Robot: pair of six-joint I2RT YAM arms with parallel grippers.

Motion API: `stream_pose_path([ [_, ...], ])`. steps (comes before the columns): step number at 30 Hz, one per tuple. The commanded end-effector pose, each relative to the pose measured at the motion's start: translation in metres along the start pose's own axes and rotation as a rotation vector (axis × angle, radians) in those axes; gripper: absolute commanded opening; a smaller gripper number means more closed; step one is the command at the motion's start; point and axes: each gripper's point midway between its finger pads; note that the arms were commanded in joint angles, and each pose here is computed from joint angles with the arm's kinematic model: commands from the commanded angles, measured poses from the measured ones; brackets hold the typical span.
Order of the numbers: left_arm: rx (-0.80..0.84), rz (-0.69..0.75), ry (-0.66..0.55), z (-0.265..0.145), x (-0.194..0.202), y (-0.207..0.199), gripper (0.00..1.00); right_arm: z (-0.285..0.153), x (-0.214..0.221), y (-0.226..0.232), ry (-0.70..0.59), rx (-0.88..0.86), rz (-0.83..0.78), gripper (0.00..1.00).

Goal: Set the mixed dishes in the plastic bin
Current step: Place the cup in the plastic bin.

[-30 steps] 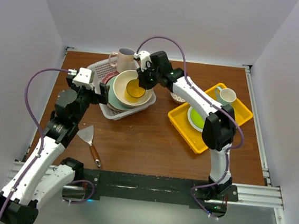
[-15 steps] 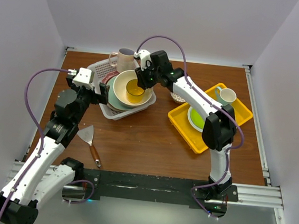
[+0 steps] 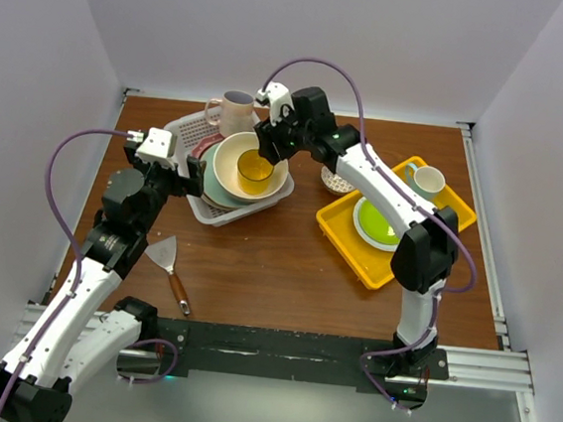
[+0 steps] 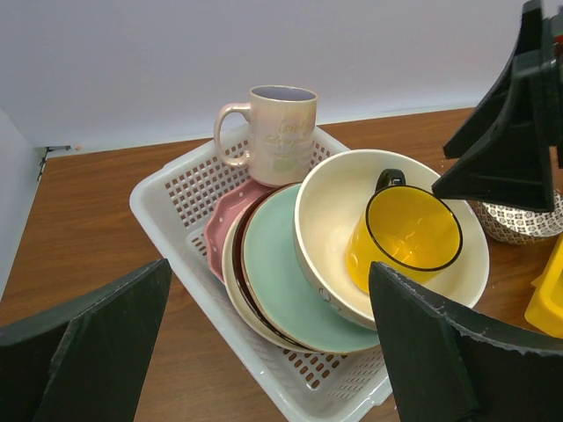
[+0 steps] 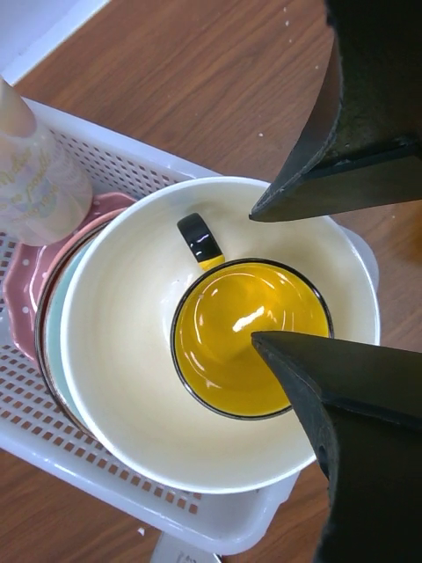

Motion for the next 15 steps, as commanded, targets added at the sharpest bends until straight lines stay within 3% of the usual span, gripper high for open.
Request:
stream_pose_path([
  [1,-0.012,0.003,-0.065,-0.001,-0.017,0.004,1.00,-0.032,-0.028,0.007,-0.074,-0.002,-0.090,0.59],
  [7,-0.012,0.003,-0.065,-0.001,-0.017,0.004,1.00,-0.046,-0.028,0.012,-0.072,-0.029,-0.143,0.68],
  [15,-0.010,0.002,-0.064,-0.001,-0.017,0.003,1.00,-0.070,-0.022,0.023,-0.057,-0.089,-0.264,0.71],
])
Point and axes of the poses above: each gripper's point midway between its finger pads, its own z axis out along the fingers, its own y axis along the line the jaws close on, x = y × z, and after that the axes turned 3 degrees about z, right-handed
